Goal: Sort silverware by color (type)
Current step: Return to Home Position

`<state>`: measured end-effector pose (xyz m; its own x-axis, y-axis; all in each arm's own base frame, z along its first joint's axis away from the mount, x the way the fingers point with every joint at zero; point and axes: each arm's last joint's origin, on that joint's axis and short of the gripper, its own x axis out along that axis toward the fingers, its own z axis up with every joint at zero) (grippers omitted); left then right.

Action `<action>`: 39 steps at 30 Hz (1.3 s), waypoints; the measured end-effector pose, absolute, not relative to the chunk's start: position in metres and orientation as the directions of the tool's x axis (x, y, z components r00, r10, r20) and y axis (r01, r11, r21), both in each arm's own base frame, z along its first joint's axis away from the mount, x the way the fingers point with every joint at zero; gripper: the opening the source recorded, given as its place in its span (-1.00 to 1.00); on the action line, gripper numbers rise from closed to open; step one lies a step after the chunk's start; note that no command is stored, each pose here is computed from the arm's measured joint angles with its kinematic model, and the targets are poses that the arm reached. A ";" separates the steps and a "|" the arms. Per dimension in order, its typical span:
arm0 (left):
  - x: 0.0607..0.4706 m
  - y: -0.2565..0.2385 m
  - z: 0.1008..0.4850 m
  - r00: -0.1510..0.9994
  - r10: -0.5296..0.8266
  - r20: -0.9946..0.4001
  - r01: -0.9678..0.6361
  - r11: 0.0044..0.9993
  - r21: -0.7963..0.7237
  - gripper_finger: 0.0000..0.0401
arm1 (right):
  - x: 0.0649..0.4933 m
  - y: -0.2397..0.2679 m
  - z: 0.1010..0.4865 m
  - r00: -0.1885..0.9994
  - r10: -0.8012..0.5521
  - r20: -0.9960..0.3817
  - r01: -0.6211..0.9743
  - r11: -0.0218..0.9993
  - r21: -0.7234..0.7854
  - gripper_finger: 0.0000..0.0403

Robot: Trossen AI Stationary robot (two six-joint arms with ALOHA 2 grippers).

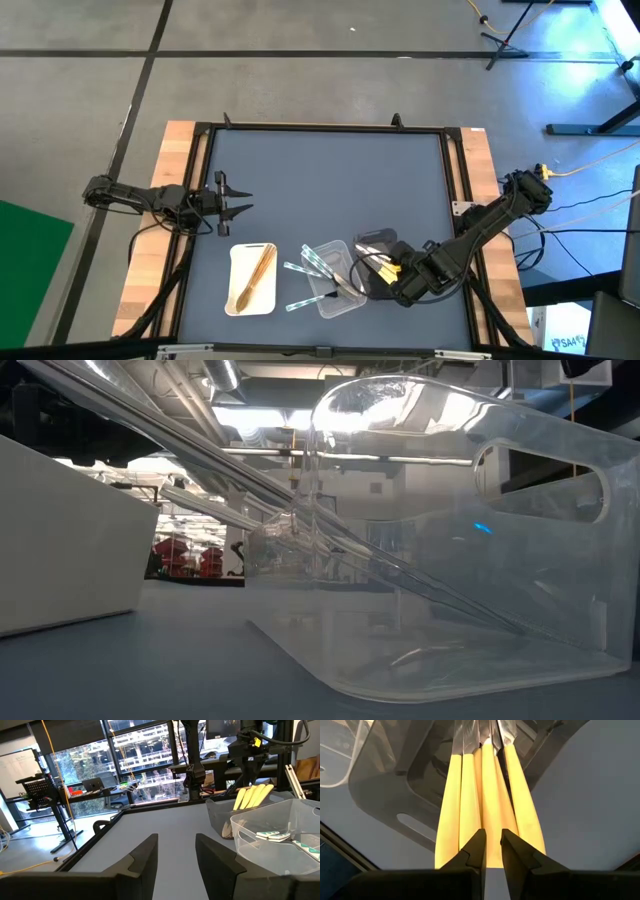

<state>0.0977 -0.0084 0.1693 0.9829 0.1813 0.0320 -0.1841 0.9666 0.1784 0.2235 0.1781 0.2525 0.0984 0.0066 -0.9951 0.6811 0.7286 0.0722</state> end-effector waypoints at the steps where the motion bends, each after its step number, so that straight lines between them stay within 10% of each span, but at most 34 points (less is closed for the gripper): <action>1: 0.098 -0.008 0.169 0.983 0.181 0.032 -0.184 0.967 0.179 -0.37 | 0.224 0.178 0.252 0.098 0.007 -0.995 0.681 0.729 0.072 -0.78; 26: 0.098 -0.008 0.169 0.983 0.182 0.032 -0.184 0.967 0.178 -0.37 | 0.215 0.175 0.265 0.068 0.101 -0.993 0.463 0.878 0.121 -0.77; 39: 0.098 -0.008 0.169 0.983 0.182 0.032 -0.184 0.967 0.178 -0.37 | 0.174 0.125 0.330 0.417 -0.027 -0.909 0.237 0.968 0.080 -0.77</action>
<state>0.0977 -0.0083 0.1692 0.9828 0.1817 0.0319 -0.1844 0.9665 0.1784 0.1738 0.1252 0.3297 0.4169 -0.0268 -0.9085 0.2371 0.9682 0.0803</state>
